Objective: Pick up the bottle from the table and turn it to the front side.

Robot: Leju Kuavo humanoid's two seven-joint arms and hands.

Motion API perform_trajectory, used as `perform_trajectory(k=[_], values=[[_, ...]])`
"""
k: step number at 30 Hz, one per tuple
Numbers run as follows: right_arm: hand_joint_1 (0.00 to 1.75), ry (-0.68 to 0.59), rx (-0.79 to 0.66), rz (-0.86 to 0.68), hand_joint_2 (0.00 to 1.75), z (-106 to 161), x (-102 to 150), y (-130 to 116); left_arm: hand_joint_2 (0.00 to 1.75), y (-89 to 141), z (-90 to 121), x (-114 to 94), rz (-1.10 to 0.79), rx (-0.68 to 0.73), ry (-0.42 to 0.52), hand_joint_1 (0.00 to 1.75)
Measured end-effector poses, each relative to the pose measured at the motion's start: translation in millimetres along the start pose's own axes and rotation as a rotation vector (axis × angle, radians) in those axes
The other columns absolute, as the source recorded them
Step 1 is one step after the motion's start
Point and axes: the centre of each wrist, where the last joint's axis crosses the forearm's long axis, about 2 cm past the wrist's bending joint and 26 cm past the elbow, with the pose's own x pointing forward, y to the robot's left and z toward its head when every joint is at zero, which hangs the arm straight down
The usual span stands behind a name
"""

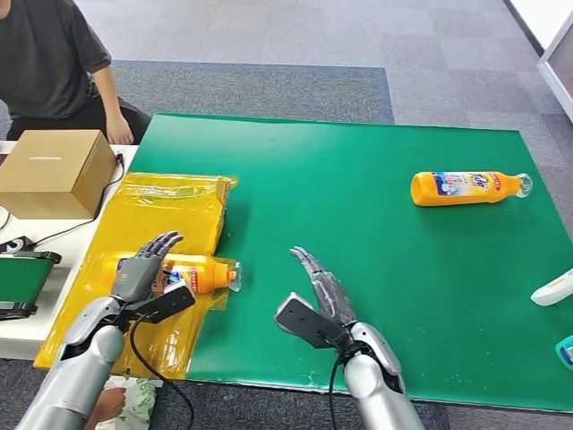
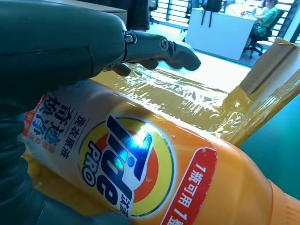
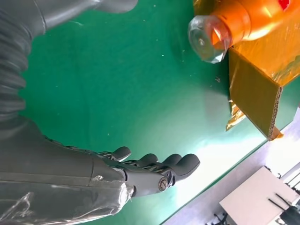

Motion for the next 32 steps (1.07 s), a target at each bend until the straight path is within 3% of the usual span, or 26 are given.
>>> perform_trajectory(k=[4, 8, 12, 15, 19, 24, 32], values=[[0.0, 0.014, -0.007, -0.002, 1.75, 4.3, -2.4, 1.4, 1.75, -0.3, 10.5, 3.7, 0.041, 0.028, 0.011, 0.0], [0.0, 0.03, -0.04, 0.017, 1.75, 13.8, -3.4, -0.5, 1.75, 4.6, 18.7, 19.6, 0.106, 0.188, -0.019, 0.0], [0.0, 0.015, -0.099, 0.036, 1.75, 23.4, -1.1, -7.5, 1.75, 17.5, 24.6, 41.1, 0.257, 0.409, -0.143, 0.0], [0.0, -0.008, -0.165, 0.027, 1.75, 37.5, 4.1, -15.7, 1.75, 24.9, 40.9, 50.3, 0.415, 0.584, -0.248, 0.0], [0.0, -0.029, -0.238, -0.007, 1.75, 56.1, 11.4, -26.5, 1.75, 26.4, 64.9, 52.0, 0.563, 0.728, -0.294, 0.0], [0.0, -0.026, -0.295, -0.032, 1.75, 75.9, 12.9, -34.1, 1.75, 13.2, 83.4, 51.9, 0.737, 0.784, -0.286, 0.0], [0.0, -0.016, -0.334, -0.035, 1.75, 87.1, 12.5, -42.1, 1.75, 6.1, 91.2, 49.5, 0.784, 0.786, -0.266, 0.0]])
